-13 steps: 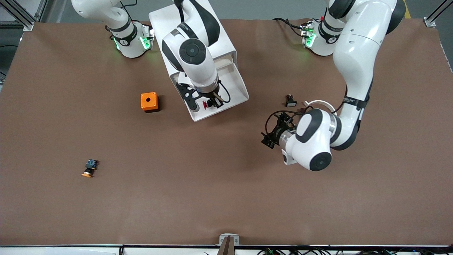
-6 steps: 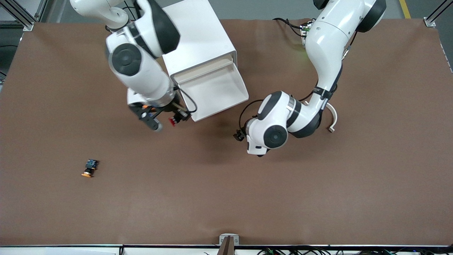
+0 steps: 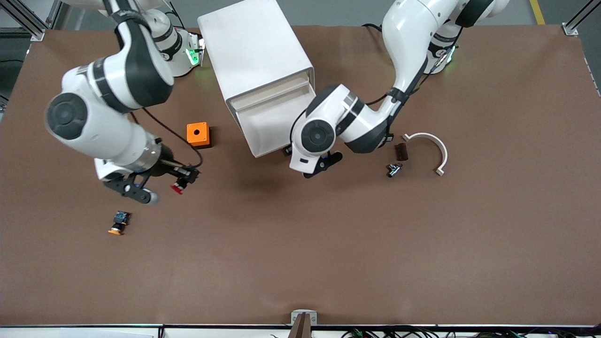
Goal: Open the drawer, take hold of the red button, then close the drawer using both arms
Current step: 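Carry the red button away while the left gripper pushes the drawer shut, then lower the red button beside the yellow button and open the right gripper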
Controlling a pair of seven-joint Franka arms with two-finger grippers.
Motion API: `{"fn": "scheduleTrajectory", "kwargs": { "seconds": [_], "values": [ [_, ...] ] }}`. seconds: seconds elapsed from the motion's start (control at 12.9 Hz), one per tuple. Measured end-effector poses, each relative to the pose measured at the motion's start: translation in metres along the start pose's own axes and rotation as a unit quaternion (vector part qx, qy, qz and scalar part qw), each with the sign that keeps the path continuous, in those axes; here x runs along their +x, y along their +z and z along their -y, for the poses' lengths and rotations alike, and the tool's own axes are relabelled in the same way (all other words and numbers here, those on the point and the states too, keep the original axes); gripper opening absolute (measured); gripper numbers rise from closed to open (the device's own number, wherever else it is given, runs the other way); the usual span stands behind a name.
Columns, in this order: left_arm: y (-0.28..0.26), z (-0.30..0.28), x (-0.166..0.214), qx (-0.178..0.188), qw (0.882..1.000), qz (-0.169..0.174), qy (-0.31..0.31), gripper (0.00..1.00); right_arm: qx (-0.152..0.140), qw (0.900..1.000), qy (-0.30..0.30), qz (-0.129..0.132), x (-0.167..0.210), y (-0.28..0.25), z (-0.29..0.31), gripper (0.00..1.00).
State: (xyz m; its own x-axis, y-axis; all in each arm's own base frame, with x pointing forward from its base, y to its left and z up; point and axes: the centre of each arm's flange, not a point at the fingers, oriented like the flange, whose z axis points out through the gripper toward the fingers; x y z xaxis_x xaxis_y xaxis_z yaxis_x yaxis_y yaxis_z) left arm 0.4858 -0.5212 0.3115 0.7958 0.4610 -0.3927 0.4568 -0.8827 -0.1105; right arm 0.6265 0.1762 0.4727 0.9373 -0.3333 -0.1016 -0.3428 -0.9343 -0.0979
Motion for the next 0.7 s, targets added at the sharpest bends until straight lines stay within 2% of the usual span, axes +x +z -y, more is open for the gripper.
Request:
{"fn": "scheduleTrajectory", "kwargs": {
  "seconds": [0.15,0.31,0.7],
  "values": [
    [0.011,-0.002,-0.021,0.012,1.000,-0.001,0.005,1.00,-0.004,0.999,-0.050,-0.001,0.029,0.001,-0.041,0.46],
    [0.022,-0.005,-0.039,0.021,1.000,-0.002,0.008,1.00,-0.021,0.994,-0.105,-0.006,0.058,0.017,-0.078,0.46],
    [0.043,-0.009,-0.072,0.039,0.999,-0.004,0.018,1.00,-0.042,0.982,-0.182,0.000,0.121,0.102,-0.155,0.46]
  ]
}}
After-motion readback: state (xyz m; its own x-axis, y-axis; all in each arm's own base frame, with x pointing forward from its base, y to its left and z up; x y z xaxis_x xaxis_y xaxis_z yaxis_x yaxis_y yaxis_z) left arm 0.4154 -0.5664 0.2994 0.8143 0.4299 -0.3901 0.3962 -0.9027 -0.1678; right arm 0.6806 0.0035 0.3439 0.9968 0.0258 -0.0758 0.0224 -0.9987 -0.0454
